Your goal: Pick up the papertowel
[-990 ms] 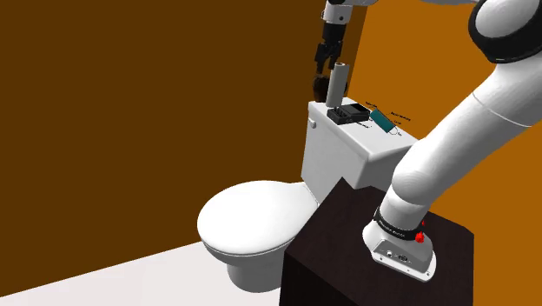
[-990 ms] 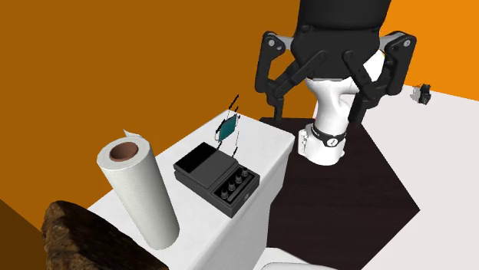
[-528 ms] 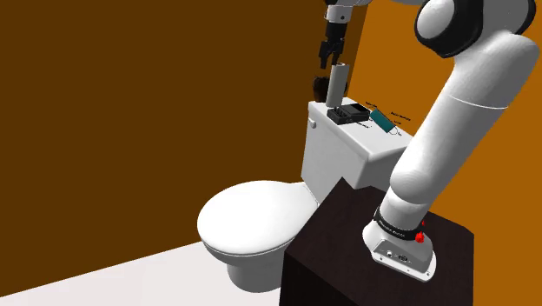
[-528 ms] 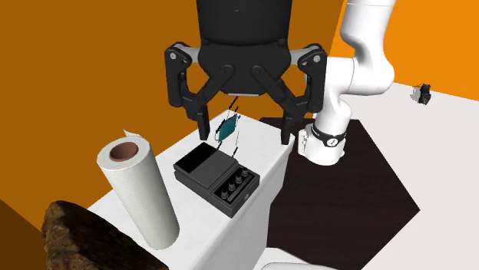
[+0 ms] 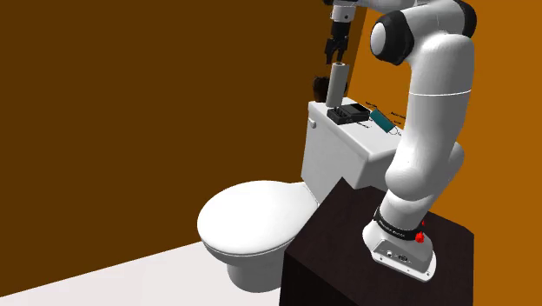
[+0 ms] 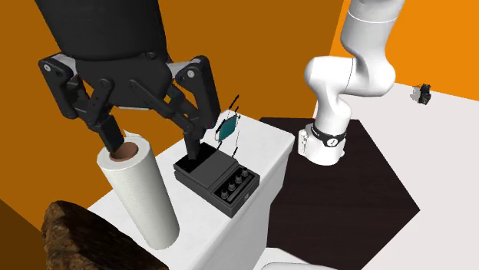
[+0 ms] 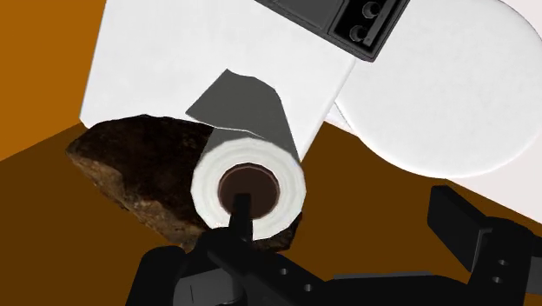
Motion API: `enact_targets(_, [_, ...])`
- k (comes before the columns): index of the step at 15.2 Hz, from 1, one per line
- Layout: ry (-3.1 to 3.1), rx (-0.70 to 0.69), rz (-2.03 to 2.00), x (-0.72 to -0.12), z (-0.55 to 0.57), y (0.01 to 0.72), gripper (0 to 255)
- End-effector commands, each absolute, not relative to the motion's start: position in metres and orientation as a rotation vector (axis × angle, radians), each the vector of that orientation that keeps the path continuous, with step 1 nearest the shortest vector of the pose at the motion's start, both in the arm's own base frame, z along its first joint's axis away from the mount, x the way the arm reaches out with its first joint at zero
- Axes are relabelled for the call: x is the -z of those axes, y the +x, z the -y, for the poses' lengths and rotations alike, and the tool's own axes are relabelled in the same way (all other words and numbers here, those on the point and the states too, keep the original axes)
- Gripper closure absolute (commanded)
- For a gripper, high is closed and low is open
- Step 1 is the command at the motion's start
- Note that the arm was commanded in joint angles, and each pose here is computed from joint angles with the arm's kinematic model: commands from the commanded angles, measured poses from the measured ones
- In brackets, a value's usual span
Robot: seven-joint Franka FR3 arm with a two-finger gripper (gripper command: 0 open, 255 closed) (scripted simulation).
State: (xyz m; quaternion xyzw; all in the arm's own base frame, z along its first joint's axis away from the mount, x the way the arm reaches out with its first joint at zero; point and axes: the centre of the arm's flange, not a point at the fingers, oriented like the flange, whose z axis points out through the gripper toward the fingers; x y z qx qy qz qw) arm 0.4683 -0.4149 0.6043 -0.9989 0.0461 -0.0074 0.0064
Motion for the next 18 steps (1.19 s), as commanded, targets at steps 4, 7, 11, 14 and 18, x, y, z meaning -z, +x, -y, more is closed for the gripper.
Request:
enact_targets(4, [-3.126, 0.008, -0.157, -0.597, 0.461, 0.482, 0])
enact_targets(7, [-3.126, 0.008, -0.157, -0.581, 0.461, 0.482, 0])
enact_targets(11, [-3.126, 0.008, -0.157, -0.562, 0.461, 0.482, 0])
enact_targets(14, [-3.126, 0.008, -0.157, -0.563, 0.462, 0.482, 255])
enact_targets(18, [-3.126, 0.008, -0.157, -0.563, 0.461, 0.482, 255])
